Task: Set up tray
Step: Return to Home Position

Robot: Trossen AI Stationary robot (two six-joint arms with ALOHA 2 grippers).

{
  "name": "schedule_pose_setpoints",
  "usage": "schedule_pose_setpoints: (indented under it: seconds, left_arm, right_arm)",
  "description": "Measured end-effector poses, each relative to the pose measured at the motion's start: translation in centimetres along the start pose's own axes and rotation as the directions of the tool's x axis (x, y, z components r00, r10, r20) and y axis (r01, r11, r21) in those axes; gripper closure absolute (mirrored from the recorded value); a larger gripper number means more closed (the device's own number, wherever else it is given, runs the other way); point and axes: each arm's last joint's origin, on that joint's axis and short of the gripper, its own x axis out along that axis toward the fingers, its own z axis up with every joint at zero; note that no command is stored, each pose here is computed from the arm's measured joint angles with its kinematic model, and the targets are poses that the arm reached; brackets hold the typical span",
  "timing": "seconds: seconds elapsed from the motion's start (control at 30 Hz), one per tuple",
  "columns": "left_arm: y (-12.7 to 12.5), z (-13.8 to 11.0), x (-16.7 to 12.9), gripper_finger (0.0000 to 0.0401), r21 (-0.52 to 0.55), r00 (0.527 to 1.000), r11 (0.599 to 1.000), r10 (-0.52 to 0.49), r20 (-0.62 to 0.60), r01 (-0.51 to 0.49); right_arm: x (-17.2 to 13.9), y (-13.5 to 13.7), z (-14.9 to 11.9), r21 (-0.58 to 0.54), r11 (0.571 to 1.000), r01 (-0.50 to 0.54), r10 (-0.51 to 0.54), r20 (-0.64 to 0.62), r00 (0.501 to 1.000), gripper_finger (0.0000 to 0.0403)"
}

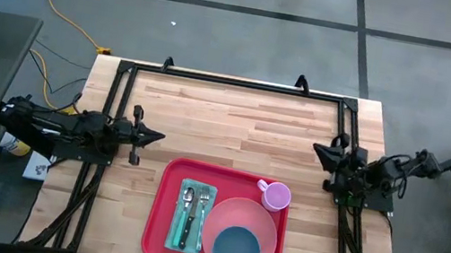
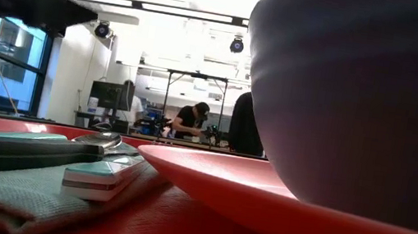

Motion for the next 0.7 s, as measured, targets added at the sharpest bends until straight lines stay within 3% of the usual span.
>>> schedule_pose_setpoints:
  seconds: [0.1,0.27,0.4,0.5,0.7]
  left_arm:
    - [0.1,-0.7,0.0,0.0378,0.091,0.996,0.995,0.047,-0.070,-0.040]
    - [0.3,-1.0,-0.1,0.0386,0.195,0.986,0.975,0.125,-0.108,-0.103]
    - [0.4,-1.0,-0.1,0.0357,0.297,0.979,0.946,0.172,-0.111,-0.132]
    - [0.4,-1.0,-0.1,0.0343,0.378,0.979,0.918,0.173,-0.112,-0.120]
    - [0.5,-1.4,0.1,0.0366,0.408,0.962,0.902,0.222,-0.159,-0.141]
  right_arm:
    - [0.1,-0.4,-1.2,-0.034,0.998,0.051,-0.054,-0.093,0.994,0.0403]
    - [0.2,-1.4,-3.1,0.014,0.996,0.091,-0.085,-0.252,0.964,0.0403]
    - [0.3,-1.9,-3.4,0.035,0.998,0.052,-0.040,-0.297,0.954,0.0403]
    - [0.5,-2.3,-3.6,-0.010,1.000,-0.005,0.001,-0.329,0.944,0.0403]
    - [0.6,-3.2,-3.7,-0.036,0.997,-0.061,0.044,-0.364,0.930,0.0403]
